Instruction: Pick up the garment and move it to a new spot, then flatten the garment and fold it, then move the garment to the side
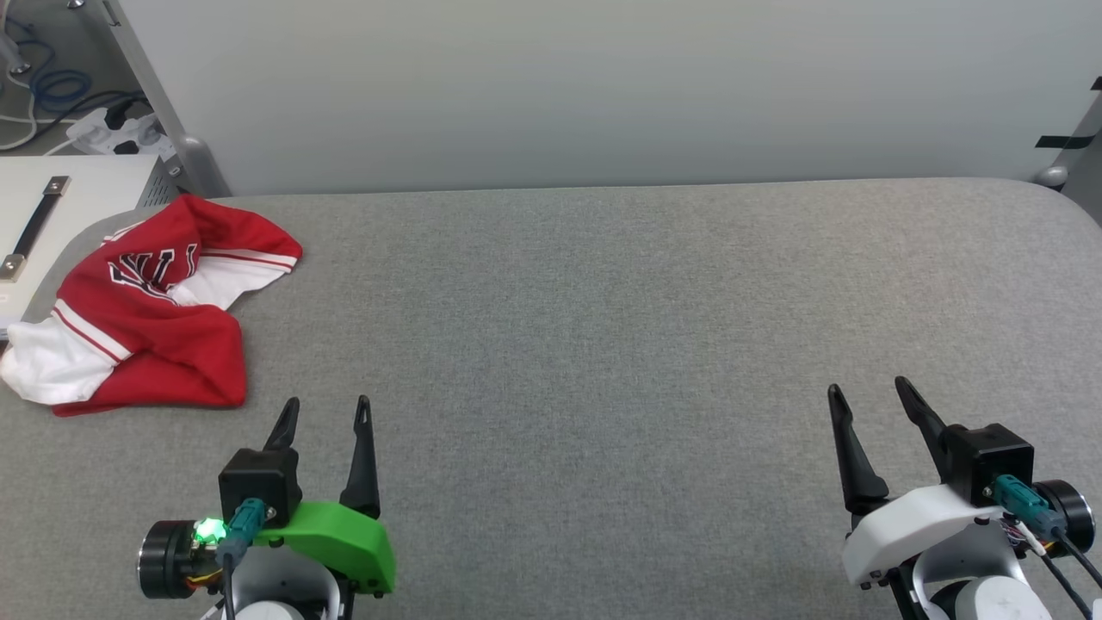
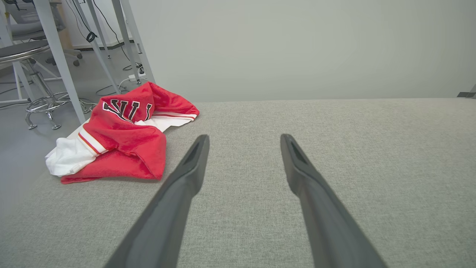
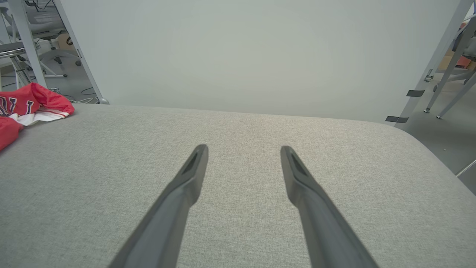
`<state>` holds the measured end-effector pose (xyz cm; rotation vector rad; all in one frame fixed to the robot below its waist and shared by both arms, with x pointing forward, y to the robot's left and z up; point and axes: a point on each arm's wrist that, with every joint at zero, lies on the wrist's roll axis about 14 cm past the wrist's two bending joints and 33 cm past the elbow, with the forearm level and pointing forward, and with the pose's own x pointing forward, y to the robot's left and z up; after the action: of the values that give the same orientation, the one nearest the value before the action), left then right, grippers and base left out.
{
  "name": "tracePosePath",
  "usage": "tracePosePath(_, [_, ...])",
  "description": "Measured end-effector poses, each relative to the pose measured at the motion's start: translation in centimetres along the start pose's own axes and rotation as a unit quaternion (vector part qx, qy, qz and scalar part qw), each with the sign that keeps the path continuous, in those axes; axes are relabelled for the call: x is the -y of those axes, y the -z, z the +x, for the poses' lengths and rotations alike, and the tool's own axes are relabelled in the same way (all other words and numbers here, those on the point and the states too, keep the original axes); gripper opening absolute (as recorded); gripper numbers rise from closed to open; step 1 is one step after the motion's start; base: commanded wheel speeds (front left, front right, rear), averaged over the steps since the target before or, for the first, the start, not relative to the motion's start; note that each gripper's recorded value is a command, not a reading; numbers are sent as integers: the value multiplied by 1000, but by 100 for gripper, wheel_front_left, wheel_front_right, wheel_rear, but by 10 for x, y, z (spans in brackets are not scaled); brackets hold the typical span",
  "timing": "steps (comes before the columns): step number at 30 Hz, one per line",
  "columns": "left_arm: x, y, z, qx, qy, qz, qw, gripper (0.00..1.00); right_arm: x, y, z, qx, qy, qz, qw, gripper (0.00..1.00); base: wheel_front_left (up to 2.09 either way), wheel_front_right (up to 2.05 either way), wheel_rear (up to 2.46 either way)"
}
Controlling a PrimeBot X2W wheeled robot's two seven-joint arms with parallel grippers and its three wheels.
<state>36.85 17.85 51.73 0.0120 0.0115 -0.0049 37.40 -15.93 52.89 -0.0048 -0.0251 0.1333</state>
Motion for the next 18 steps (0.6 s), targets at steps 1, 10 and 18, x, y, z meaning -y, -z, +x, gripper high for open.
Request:
tracePosePath(1, [0, 0, 0, 1, 0, 0, 1000, 100, 0, 0, 0, 1, 0, 1, 1000, 100, 0, 0, 0])
tracePosePath(10, [4, 1, 0, 5, 7, -9, 1000, 100, 1, -6, 1, 15, 1, 7, 1000, 100, 0, 0, 0])
tracePosePath(18, [6, -1, 0, 12, 13, -19, 1000, 100, 2, -10, 2, 27, 3, 9, 1000, 100, 0, 0, 0])
